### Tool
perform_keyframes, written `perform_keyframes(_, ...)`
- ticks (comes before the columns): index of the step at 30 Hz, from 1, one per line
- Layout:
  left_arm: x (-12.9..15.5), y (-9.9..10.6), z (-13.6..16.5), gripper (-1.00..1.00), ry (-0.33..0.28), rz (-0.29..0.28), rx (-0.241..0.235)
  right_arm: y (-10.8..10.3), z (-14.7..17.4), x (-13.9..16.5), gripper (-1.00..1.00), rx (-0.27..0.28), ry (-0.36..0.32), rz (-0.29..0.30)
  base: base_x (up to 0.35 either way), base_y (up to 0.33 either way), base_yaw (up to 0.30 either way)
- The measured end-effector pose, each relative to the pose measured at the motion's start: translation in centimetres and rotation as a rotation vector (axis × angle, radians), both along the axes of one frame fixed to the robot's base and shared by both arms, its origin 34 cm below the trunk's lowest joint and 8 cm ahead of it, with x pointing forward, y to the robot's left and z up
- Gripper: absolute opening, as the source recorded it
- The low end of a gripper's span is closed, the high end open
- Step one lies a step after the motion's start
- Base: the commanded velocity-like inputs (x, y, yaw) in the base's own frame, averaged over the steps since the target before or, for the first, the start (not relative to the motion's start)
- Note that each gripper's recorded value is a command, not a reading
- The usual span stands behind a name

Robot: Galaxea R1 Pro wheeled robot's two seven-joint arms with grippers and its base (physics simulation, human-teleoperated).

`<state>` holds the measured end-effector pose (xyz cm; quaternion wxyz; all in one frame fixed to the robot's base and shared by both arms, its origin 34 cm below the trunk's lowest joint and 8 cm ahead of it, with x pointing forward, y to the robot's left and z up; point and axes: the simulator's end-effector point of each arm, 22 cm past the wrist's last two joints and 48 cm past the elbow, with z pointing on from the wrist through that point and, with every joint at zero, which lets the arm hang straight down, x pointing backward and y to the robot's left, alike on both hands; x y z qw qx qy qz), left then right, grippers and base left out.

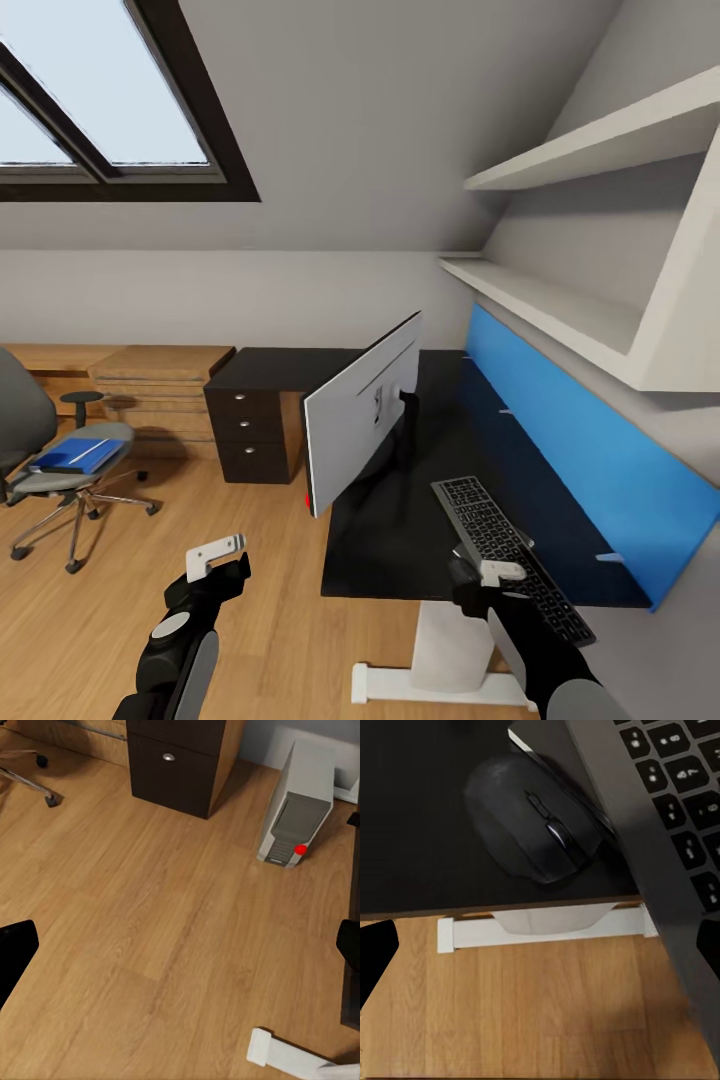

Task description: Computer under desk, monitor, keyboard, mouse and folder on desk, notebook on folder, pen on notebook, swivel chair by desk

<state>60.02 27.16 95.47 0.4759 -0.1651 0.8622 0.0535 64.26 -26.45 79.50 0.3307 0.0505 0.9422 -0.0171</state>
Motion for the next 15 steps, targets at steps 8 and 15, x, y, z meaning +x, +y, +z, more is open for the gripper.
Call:
perform_keyframes(8,0.0,0.0,0.0,1.00,-0.001,0.000,0.000,0.8,-0.1,-0.1,1.00,0.006,0.008,0.010,0.000,0.170,0.000)
perform_keyframes(15,0.0,-0.1,0.1,1.00,-0.003,0.001,-0.002,1.2,-0.2,-0.2,1.00,0.012,0.013,0.013,0.000,0.039,0.000)
